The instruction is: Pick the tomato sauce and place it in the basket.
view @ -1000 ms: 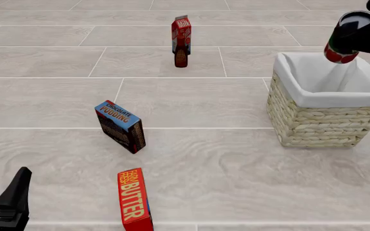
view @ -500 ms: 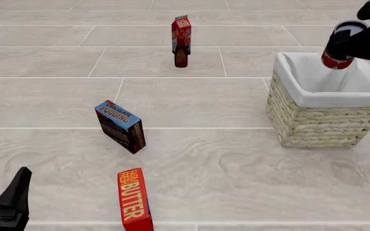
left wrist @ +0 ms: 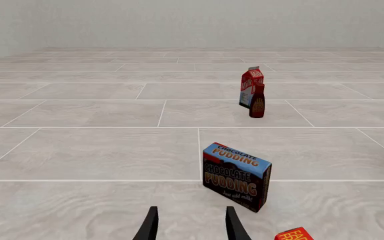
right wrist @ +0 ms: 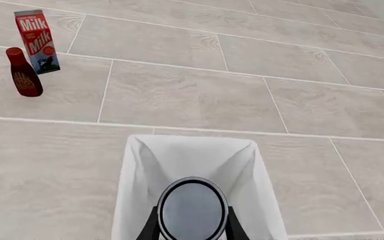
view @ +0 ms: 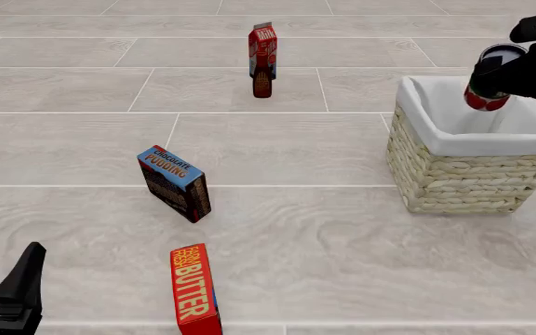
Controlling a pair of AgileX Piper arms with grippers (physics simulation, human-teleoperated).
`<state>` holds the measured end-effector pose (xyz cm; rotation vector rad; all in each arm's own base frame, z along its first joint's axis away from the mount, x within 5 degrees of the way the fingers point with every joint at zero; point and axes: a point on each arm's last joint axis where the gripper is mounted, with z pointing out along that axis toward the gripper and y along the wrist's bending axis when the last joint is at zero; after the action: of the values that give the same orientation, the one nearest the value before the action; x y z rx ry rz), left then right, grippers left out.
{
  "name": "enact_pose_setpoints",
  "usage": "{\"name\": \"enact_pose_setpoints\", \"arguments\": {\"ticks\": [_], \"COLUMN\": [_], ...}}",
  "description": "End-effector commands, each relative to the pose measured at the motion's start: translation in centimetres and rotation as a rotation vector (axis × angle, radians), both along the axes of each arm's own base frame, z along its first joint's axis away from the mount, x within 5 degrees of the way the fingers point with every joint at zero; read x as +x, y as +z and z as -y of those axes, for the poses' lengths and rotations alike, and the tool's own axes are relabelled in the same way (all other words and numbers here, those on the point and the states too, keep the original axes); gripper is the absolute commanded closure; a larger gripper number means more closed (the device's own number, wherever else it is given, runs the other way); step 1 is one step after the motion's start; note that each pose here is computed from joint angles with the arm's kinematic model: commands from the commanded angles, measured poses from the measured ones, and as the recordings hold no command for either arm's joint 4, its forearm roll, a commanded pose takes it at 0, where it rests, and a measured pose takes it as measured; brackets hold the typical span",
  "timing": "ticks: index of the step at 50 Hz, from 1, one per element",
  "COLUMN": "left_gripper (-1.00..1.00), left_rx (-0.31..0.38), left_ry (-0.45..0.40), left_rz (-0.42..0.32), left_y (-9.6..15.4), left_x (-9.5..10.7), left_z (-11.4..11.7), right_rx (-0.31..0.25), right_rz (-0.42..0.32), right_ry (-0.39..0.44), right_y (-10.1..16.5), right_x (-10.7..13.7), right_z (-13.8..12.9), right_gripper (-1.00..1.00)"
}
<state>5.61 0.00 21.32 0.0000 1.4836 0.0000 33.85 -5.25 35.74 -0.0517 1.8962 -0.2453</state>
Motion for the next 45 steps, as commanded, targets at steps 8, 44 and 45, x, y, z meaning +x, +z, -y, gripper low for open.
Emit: {"name": "enact_pose_setpoints", "arguments": {"ticks": [8,44,45], "left_gripper": [-1.0,-1.0,-1.0], "left_rx": [0.0,0.0,0.0], "left_ry": [0.0,0.0,0.0], "left_rz": [0.0,0.0,0.0], "left_y": [0.0,0.0,0.0], "left_x": [0.0,0.0,0.0], "left_z": [0.0,0.0,0.0], "right_rx": [0.013,0.01,0.009], "right_rz": [-0.017,-0.062,-0.063], "right_ry": [-0.012,-0.024,-0.023], "right_y": [-1.4,-3.9,-3.9], "right_x": [0.9,2.4,2.5], "right_z": [0.4,1.2,1.2], "right_gripper": [1.0,1.0,1.0]}}
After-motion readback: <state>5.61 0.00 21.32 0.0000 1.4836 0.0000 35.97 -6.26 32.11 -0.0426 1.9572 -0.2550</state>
